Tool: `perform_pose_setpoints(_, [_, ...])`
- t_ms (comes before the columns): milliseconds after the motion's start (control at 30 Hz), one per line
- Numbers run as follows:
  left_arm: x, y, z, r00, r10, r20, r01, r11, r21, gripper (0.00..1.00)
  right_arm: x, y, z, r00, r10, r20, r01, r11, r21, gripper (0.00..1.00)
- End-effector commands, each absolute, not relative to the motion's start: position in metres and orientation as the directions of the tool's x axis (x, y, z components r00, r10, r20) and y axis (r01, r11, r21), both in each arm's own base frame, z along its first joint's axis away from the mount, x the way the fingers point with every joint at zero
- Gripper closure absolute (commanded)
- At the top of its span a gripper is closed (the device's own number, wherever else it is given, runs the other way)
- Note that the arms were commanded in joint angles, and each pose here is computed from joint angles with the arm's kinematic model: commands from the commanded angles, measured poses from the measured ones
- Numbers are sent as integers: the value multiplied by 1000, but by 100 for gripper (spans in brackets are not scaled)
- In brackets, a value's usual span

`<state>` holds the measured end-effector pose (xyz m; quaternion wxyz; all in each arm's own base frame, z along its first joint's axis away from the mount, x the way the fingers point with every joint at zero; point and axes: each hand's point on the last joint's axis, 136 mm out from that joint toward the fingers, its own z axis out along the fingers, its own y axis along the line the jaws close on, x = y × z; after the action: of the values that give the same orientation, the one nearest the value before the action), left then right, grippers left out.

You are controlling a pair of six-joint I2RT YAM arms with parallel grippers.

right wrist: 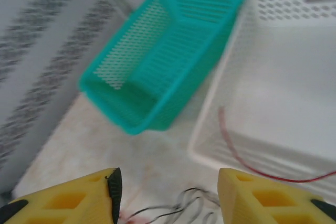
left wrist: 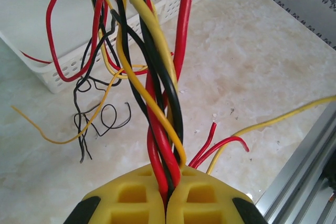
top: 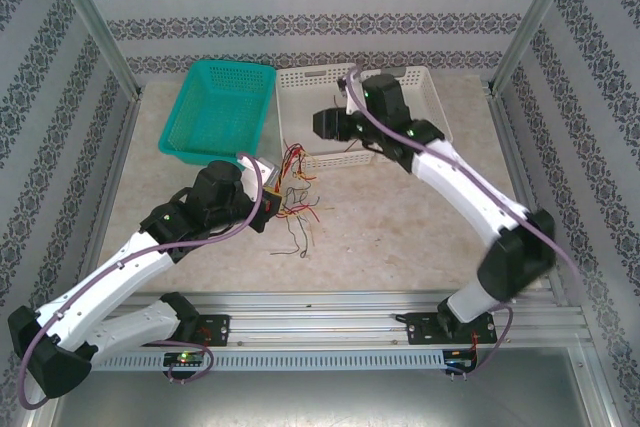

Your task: Untangle the cables

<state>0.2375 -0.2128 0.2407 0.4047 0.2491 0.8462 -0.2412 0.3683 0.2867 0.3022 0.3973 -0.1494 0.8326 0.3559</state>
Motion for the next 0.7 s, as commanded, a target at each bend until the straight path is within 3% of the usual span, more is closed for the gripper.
perform_pose_setpoints(0, [236,-223,256,-500,224,-837,661,722,-202,100,321,300,306,-617,18,-787,-618,608,499,48])
perform_pose_setpoints(233, [234,-233,251,-522,233,-820,682,692,-237,100,256,319,294,-600,93,-795,-674,477,565,45])
perform_pose_setpoints(367, [232,-237,246,-533,250,-808,691,680,-246,100,254,324,302,-599,172,-782,-663,442,605,43])
perform_pose_setpoints(667, [232,-241,238,-546,281,-789,696,676,-241,100,269,327,310,-599,267,-755,-597,481,642,44])
